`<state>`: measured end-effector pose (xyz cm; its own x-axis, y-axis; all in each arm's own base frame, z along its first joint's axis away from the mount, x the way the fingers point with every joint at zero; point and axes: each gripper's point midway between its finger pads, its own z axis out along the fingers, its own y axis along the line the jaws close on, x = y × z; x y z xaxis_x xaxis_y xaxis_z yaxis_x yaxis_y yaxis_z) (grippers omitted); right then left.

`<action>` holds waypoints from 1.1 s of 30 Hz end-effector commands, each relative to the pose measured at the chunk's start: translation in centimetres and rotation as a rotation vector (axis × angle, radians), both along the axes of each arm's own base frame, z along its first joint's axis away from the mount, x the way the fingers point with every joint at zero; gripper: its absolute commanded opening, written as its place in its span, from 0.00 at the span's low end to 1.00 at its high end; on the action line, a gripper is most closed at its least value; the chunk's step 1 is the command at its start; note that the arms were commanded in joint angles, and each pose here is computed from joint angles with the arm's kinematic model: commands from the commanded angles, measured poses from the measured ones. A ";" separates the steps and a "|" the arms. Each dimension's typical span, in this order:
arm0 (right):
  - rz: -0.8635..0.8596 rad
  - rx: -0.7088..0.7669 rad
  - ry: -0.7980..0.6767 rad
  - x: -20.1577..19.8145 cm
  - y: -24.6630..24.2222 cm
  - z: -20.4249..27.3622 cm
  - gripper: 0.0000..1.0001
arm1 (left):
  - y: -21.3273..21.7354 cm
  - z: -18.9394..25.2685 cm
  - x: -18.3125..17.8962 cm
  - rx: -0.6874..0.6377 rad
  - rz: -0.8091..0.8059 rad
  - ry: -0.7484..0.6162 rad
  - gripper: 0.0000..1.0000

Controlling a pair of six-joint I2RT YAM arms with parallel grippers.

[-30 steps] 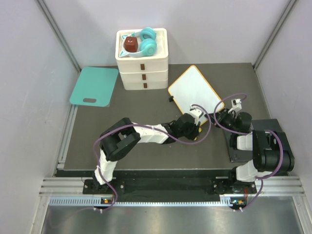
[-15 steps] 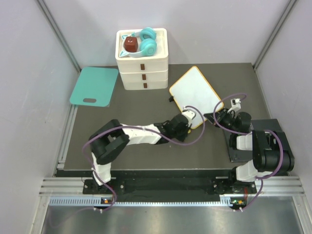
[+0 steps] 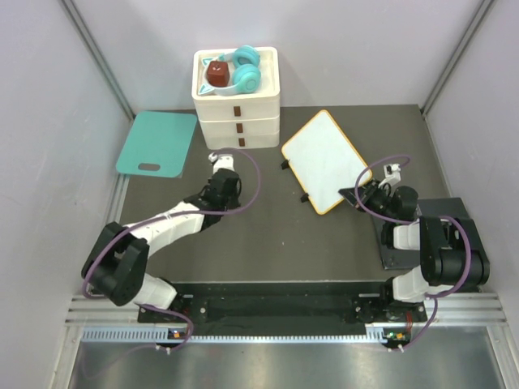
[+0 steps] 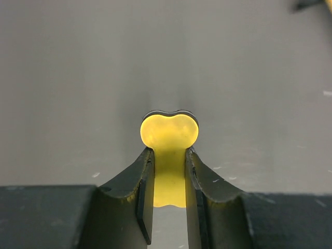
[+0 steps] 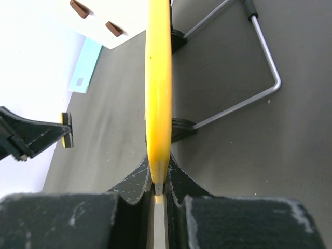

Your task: Erase the whiteboard

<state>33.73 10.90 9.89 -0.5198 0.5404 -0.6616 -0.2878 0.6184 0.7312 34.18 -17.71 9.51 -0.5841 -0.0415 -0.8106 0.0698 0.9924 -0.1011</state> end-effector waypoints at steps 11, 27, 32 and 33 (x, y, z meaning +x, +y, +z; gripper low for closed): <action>0.012 -0.036 -0.071 0.4 0.2 1.8 0.37 | 6.7 -6.3 -0.6 -0.172 0.200 0.310 0.01; -0.109 -0.150 -0.023 -0.3 -1.9 2.0 0.63 | 7.2 -1.3 0.0 -0.185 0.151 0.186 0.87; -0.241 -0.220 -0.019 -1.5 -4.1 3.7 0.80 | 6.3 2.5 0.4 -0.217 0.099 0.146 0.87; -0.250 -0.233 0.004 -2.3 -4.3 3.4 0.87 | 6.0 3.0 0.3 -0.230 0.087 0.142 0.87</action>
<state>32.33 8.28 12.16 -0.4367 0.5132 -0.7389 -0.1768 0.7563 0.6298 33.57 -10.74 8.06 -0.7206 -0.2731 -0.6373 -0.1179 0.9540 -0.2755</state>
